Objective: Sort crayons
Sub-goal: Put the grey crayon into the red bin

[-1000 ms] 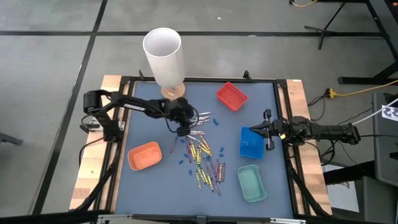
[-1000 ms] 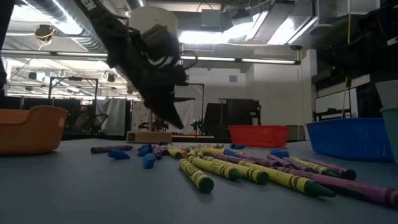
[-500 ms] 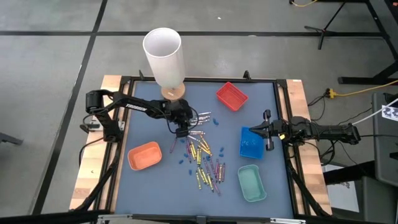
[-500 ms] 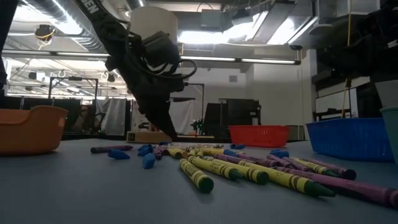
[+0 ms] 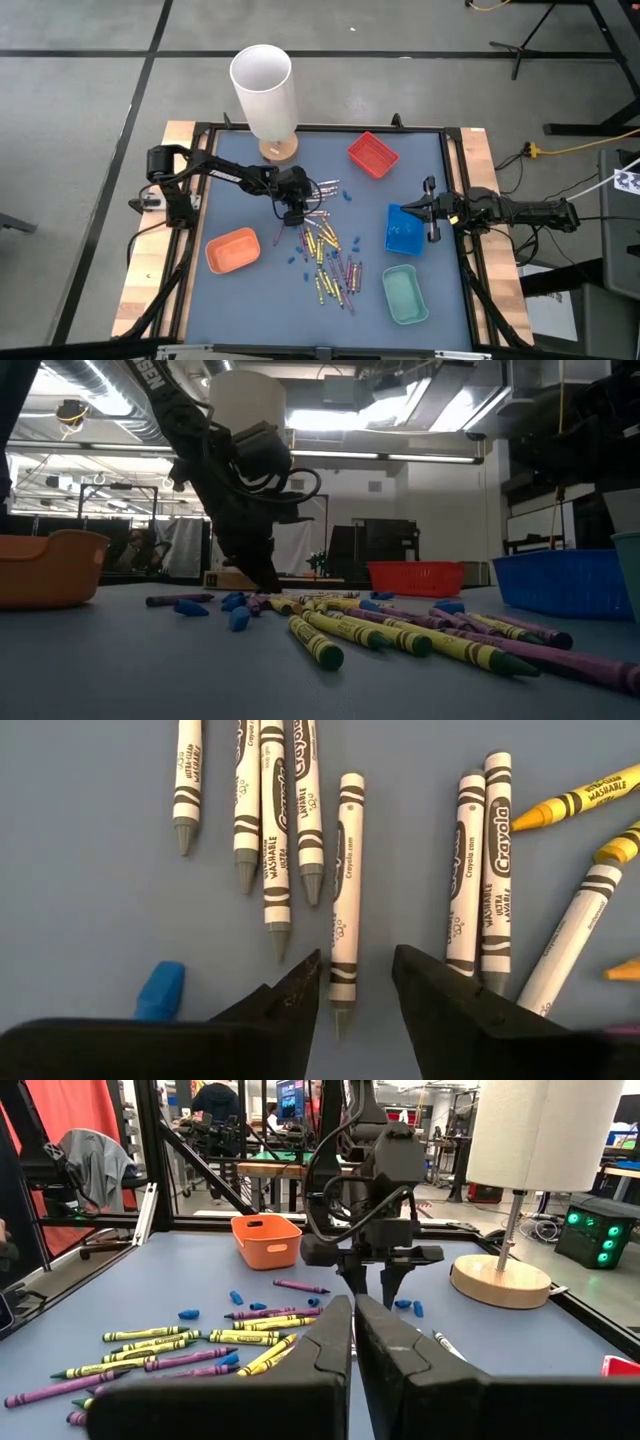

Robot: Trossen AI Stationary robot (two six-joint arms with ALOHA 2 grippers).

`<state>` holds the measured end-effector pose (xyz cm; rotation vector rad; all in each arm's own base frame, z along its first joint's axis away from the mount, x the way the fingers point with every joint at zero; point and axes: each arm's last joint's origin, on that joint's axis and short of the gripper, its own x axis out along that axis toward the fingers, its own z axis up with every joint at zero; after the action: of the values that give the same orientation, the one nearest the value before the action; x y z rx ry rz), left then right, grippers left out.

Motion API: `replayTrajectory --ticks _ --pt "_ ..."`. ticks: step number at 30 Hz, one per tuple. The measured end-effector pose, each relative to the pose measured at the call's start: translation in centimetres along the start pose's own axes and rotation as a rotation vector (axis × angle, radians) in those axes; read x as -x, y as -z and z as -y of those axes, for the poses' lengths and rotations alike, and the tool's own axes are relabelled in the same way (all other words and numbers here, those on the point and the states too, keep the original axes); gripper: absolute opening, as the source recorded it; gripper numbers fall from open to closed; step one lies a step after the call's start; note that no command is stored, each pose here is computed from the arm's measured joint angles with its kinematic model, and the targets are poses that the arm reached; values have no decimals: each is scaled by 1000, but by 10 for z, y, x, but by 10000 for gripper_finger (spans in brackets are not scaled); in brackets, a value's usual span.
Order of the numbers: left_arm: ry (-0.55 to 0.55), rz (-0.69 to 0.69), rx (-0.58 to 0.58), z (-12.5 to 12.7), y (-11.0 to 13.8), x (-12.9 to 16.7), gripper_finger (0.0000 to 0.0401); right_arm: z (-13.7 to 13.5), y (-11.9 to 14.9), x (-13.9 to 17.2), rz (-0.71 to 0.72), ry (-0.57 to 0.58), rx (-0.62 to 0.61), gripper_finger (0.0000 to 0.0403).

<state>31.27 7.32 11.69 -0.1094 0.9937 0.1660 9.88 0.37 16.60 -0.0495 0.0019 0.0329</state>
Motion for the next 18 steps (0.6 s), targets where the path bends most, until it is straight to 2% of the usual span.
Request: replayTrajectory --ticks 12,18 --pt "7 -2 -2 1 0 0 23 0 -4 0 43 4 0 19" --pt "2 -2 -1 0 0 0 5 1 -15 1 160 9 -1 19"
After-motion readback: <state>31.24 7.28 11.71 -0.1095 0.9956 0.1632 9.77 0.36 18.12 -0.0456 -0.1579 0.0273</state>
